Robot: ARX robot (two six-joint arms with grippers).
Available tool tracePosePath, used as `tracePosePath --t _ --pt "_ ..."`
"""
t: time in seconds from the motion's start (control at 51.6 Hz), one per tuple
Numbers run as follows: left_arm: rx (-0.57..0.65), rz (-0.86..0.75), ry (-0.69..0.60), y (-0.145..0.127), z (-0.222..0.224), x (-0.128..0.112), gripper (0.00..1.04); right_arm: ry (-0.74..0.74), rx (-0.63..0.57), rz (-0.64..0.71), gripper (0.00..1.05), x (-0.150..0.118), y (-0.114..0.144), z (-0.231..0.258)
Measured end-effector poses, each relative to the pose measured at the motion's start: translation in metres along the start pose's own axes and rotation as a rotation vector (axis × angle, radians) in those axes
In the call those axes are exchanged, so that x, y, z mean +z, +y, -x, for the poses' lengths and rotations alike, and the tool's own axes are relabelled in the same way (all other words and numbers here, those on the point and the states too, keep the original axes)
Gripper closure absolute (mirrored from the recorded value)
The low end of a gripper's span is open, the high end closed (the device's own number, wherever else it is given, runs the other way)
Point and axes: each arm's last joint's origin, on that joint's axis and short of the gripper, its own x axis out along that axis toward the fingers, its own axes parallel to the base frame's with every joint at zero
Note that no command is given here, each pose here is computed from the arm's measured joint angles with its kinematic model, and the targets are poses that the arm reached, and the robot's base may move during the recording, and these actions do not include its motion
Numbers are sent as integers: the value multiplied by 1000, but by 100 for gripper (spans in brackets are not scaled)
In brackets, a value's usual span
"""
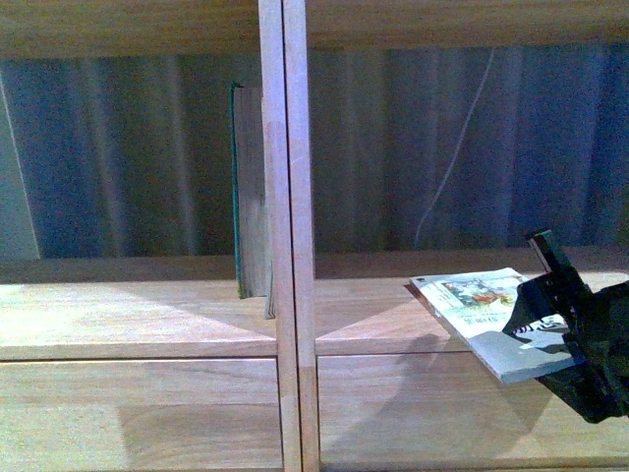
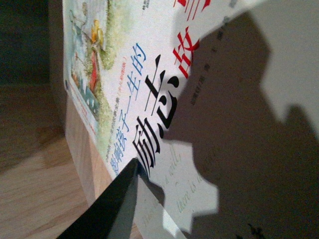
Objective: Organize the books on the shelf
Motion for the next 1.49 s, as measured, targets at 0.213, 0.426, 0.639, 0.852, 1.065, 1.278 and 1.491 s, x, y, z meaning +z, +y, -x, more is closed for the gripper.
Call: tracePosePath --t 0.213,0.426,0.639,0.852,1.065,1.278,1.491 --pt "0 0 0 0 0 0 7 -2 51 30 97 4 8 18" --pt "0 0 0 0 0 0 7 -3 88 66 97 13 9 43" --pt "0 0 0 0 0 0 7 2 199 131 97 28 22 86" --pt "0 0 0 0 0 0 7 11 338 231 97 39 40 131" --pt "0 0 0 0 0 0 7 4 470 324 97 45 61 166" --pt "0 0 0 0 0 0 7 27 583 423 97 38 75 200" --pt "-84 202 -62 4 -9 12 7 49 667 487 97 25 82 221"
